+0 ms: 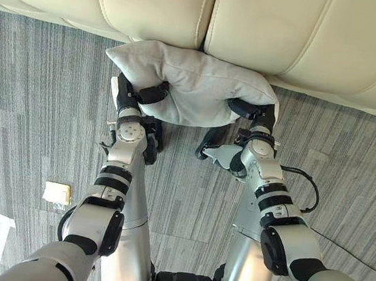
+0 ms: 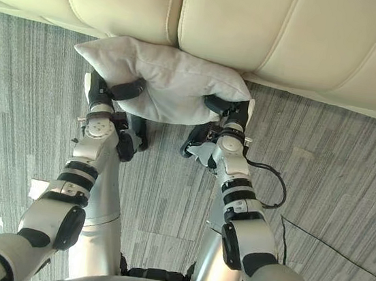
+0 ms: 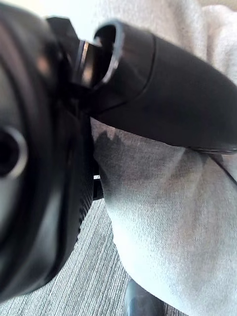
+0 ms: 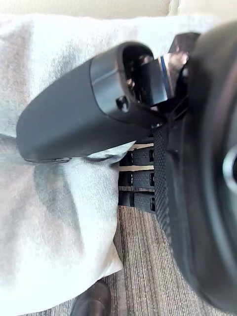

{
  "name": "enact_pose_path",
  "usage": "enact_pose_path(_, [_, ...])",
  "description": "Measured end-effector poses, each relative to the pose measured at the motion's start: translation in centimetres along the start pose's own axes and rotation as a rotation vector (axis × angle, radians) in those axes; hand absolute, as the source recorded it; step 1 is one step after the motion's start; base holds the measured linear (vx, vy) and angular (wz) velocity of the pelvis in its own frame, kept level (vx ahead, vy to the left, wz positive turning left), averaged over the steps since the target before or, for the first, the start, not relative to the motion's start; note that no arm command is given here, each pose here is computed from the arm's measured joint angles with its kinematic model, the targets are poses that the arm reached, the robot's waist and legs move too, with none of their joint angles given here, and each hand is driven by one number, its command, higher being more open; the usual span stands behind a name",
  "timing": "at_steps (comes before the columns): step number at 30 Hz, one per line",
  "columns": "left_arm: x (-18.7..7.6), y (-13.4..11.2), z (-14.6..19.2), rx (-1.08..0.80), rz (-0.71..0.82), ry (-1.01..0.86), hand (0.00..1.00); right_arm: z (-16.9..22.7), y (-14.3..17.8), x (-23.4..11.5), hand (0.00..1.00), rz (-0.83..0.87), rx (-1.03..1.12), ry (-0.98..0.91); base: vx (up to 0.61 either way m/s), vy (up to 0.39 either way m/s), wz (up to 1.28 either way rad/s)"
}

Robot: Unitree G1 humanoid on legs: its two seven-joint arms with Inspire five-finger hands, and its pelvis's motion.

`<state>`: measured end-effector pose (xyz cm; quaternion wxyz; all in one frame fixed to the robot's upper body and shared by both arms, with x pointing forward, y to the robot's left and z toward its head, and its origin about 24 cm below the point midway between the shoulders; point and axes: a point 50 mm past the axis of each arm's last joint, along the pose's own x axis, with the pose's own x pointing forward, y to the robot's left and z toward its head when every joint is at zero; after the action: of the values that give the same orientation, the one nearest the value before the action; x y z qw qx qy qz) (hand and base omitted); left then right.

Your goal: Pick up cushions and gather them together orderly.

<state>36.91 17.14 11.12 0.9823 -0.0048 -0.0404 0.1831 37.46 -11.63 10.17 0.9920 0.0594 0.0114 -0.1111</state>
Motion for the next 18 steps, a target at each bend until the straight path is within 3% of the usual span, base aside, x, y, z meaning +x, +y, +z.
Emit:
enact_pose_path(8, [-2.2, 0.2, -1.3, -0.025, -0.023, 0.004, 0.00, -1.3, -0.9, -2.5, 0.00, 0.020, 0.026, -0.031, -0.05, 0.032, 0.03])
enact_pose_path(18, [-9.0, 0.2, -3.2, -0.134, -0.118, -0.032, 0.00, -2.7, -4.8, -8.4, 0.00, -0.020, 0.091, -0.149, 0.01, 0.019, -0.03])
